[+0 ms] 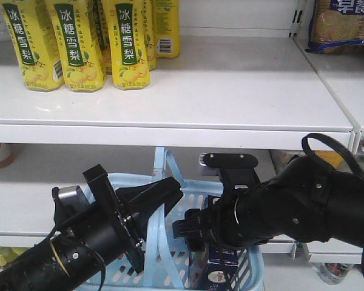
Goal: Left arm holds basket, right arm returns cookies
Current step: 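Close the right gripper on the dark blue Chocofello cookie box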
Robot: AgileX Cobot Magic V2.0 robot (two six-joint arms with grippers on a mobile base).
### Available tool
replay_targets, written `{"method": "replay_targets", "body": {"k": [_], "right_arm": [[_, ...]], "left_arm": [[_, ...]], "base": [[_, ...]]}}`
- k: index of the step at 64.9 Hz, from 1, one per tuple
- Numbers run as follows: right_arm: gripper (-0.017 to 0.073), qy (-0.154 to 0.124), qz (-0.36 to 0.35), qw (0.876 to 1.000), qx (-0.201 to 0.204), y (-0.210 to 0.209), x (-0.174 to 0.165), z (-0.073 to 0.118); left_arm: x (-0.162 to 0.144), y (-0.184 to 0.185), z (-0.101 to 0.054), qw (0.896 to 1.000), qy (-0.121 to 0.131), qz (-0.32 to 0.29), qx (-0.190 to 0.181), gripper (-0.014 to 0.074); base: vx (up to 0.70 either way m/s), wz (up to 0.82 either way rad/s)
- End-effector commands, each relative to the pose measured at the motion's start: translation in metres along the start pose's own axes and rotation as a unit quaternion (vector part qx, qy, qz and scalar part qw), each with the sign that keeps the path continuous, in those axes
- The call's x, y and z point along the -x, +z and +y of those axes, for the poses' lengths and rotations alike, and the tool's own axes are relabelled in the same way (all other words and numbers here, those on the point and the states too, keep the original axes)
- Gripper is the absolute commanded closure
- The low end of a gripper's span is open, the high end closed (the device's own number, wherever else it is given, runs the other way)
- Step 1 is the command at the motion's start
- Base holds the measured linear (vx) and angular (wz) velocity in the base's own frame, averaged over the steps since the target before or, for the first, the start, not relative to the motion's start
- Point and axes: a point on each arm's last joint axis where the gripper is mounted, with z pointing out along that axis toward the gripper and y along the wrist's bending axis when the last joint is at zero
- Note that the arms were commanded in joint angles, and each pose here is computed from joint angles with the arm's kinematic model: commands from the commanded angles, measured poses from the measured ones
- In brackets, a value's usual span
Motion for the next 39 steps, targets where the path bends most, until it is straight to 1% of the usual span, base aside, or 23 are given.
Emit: {"method": "replay_targets", "body": {"k": [1, 7, 12, 18, 27, 39], "right_arm": [[0.007, -0.012, -0.023, 1.0, 0.009, -0.007, 0.006, 0.003], [0.0134, -0.013, -0.026, 1.0, 0.01, -0.007, 0.007, 0.003], [0.0212, -0.014, -0.027, 0.999, 0.01, -0.007, 0.007, 0.003], [0.0345, -0.016, -0.028, 0.999, 0.008, -0.007, 0.007, 0.003], [0.0578, -0.019, -0.028, 0.999, 0.005, -0.008, 0.007, 0.002], [0.0571, -0.023, -0.042, 0.999, 0.01, -0.017, 0.008, 0.002]], "left_arm": [[-0.012, -0.004, -0.043, 0.982, -0.004, 0.05, -0.184, 0.0596], [-0.012, -0.004, -0.043, 0.982, -0.004, 0.05, -0.184, 0.0596], [-0.012, -0.004, -0.043, 0.982, -0.004, 0.05, -0.184, 0.0596], [-0.012, -0.004, -0.043, 0.982, -0.004, 0.05, -0.184, 0.0596], [-0.012, -0.004, -0.043, 0.982, -0.004, 0.05, -0.184, 0.0596], [-0.012, -0.004, -0.043, 0.982, -0.004, 0.05, -0.184, 0.0596]], "base": [[0.0, 0.0], [0.0, 0.0], [0.0, 0.0], [0.0, 0.0], [0.0, 0.0], [0.0, 0.0]]}}
